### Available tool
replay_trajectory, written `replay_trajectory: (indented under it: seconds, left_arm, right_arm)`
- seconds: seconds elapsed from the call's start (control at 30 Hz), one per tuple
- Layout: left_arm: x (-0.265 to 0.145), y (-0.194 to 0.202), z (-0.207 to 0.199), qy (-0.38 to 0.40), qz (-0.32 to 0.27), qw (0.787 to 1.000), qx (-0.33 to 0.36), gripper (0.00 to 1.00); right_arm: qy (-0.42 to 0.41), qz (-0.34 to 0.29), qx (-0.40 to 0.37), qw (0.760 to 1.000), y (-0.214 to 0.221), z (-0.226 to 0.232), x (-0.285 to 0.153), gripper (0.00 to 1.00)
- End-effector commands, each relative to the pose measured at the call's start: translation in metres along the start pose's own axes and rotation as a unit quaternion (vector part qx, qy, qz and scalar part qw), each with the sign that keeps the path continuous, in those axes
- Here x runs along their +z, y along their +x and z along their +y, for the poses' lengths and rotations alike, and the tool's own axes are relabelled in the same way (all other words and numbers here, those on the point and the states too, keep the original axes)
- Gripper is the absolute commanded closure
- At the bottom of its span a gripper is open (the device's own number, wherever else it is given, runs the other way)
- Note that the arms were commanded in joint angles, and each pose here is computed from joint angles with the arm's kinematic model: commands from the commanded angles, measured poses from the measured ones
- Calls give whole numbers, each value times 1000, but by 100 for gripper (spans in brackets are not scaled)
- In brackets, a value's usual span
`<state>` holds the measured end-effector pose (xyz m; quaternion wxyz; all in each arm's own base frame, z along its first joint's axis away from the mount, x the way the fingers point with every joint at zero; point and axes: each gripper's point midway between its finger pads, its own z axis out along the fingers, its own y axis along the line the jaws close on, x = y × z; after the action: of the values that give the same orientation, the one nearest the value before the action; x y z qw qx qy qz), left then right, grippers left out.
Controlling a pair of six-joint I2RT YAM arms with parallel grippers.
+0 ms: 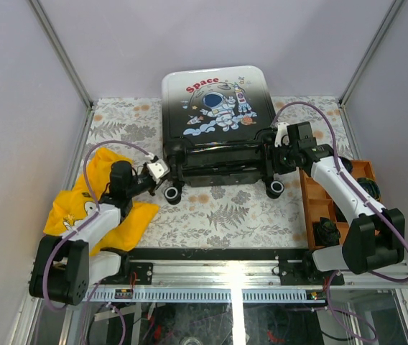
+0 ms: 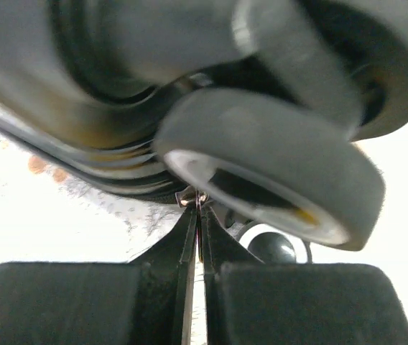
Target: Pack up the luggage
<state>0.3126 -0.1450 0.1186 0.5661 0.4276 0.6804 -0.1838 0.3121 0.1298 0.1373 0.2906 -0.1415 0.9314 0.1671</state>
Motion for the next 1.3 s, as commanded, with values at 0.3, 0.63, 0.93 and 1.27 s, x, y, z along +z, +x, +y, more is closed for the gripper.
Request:
replay_trajectory:
  seconds: [0.3,0.63,0.93,1.27]
  left_arm:
    - [46,-59,-21,-38,-63,980,-184,100]
    - [46,-79,61,-101,-73,987,-101,100]
    - [61,-75,-54,-53,-58,995,-66,100]
    - [122,-117,-123,-21,-76,990,-118,100]
  right_arm:
    - [-128,-9,2,992,8,52,2,100]
    - [-170,-47,23,984,-31,84,3,100]
    - [-186,-66,62,978,-51,93,1,100]
    - [-191,-65,52,978,-45,97,1,100]
